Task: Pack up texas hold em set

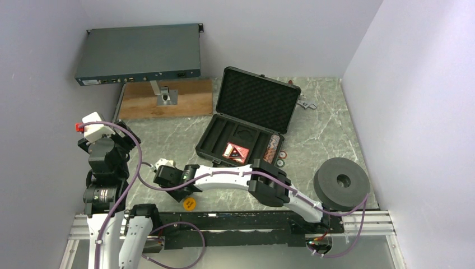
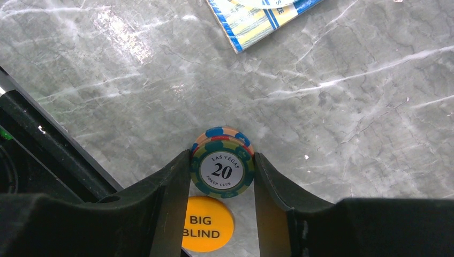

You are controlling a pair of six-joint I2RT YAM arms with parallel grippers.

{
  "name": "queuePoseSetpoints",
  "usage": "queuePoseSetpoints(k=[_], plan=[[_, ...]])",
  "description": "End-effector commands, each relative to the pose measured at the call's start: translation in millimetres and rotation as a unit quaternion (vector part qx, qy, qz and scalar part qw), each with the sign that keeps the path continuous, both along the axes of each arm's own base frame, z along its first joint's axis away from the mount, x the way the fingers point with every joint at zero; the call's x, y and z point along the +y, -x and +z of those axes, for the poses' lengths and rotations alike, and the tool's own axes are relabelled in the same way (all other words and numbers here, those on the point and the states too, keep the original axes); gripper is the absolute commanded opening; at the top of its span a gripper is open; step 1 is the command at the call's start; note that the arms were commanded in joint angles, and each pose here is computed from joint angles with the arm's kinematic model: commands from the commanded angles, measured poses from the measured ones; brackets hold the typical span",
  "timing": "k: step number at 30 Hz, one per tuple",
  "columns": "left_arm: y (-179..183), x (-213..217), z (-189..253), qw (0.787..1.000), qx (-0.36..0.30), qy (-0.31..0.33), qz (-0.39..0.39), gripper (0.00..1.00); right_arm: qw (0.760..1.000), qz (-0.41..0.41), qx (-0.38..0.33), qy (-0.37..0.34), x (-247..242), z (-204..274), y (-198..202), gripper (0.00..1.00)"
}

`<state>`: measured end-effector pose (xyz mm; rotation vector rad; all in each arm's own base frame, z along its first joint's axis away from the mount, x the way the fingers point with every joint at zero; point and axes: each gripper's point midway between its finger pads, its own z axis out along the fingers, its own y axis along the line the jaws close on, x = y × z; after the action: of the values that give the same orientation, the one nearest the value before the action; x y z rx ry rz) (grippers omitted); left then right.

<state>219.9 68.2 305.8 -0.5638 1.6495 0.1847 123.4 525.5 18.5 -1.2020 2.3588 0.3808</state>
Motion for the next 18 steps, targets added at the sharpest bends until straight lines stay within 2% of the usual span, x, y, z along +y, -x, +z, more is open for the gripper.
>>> queuePoseSetpoints(k=[1, 3, 8, 18], plan=[[0, 2, 4, 1.000, -0.006, 0.001, 0.005, 0.83, 0.998, 0.002, 0.020, 0.065, -27, -45, 18, 0.13], [-1, 2, 4, 1.000, -0.006, 0.001, 0.006, 0.84, 0.997, 0.004, 0.014, 0.071, -28, -49, 20, 0.00], [-1, 2, 4, 1.000, -0.004, 0.001, 0.006, 0.84, 0.998, 0.006, 0.008, 0.058, -25, -39, 21, 0.00], [-2, 3, 3, 1.000, -0.002, 0.002, 0.007, 0.83, 1.000, -0.001, -0.025, 0.007, -11, 14, 10, 0.00]])
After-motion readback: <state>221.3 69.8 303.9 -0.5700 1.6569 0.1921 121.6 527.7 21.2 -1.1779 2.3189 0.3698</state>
